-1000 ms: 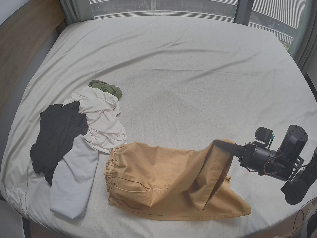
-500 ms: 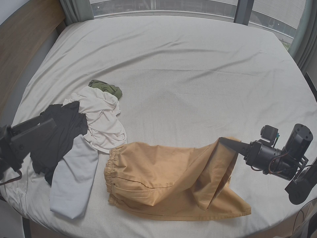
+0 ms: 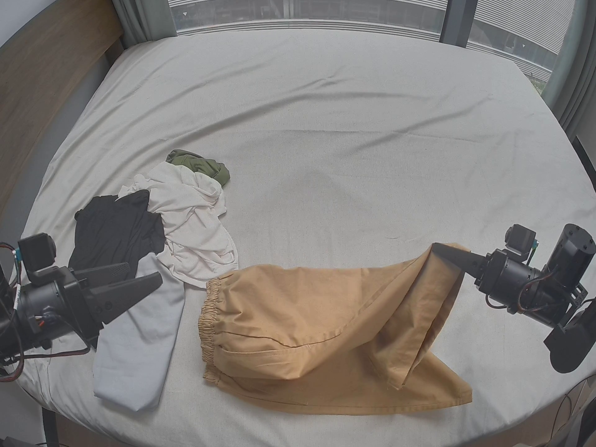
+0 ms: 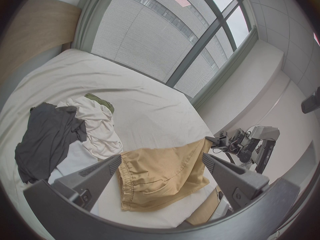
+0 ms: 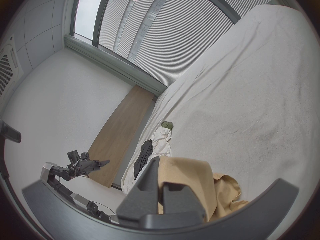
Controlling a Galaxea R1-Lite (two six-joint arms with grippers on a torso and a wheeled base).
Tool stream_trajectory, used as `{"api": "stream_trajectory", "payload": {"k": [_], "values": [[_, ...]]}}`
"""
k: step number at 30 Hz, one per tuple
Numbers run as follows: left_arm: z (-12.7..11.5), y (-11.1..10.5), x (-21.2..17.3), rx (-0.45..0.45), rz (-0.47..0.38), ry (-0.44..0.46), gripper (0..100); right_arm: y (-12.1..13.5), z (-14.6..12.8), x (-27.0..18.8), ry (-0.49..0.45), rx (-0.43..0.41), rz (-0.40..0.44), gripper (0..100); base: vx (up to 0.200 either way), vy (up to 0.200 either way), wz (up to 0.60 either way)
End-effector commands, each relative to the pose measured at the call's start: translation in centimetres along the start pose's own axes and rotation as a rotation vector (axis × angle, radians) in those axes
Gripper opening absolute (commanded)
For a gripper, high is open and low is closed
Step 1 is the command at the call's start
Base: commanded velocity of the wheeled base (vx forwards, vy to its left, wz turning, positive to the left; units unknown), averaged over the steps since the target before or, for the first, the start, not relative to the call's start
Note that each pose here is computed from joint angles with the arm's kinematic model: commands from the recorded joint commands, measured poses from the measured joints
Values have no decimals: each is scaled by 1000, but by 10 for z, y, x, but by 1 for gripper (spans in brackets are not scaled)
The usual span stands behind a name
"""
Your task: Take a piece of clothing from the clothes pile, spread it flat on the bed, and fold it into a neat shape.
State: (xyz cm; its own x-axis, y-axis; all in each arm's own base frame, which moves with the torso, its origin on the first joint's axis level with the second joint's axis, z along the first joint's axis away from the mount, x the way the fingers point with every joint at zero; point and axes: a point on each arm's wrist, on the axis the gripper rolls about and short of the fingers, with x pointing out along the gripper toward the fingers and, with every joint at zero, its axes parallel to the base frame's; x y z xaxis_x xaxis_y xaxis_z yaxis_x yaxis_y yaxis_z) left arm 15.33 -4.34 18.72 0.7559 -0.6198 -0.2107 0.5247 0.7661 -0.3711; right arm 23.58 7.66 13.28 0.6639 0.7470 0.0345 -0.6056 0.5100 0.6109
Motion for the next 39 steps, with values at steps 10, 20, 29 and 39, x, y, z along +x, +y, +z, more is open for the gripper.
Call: {"api": "stream_trajectory", "payload": {"k": [10, 20, 29, 39], "values": [[-32, 37, 21, -103, 15, 121, 100, -3, 11, -6, -31, 9, 0, 0, 0, 0, 0], [-45, 46, 31, -143, 5, 193, 100, -2, 10, -5, -27, 11, 2, 0, 0, 0, 0], [-60, 57, 47, -172, -13, 243, 100, -3, 9, -5, -24, 14, 0, 0, 0, 0, 0], [-83, 75, 67, -182, -28, 259, 100, -4, 7, -4, -16, 19, -3, 0, 0, 0, 0]]}}
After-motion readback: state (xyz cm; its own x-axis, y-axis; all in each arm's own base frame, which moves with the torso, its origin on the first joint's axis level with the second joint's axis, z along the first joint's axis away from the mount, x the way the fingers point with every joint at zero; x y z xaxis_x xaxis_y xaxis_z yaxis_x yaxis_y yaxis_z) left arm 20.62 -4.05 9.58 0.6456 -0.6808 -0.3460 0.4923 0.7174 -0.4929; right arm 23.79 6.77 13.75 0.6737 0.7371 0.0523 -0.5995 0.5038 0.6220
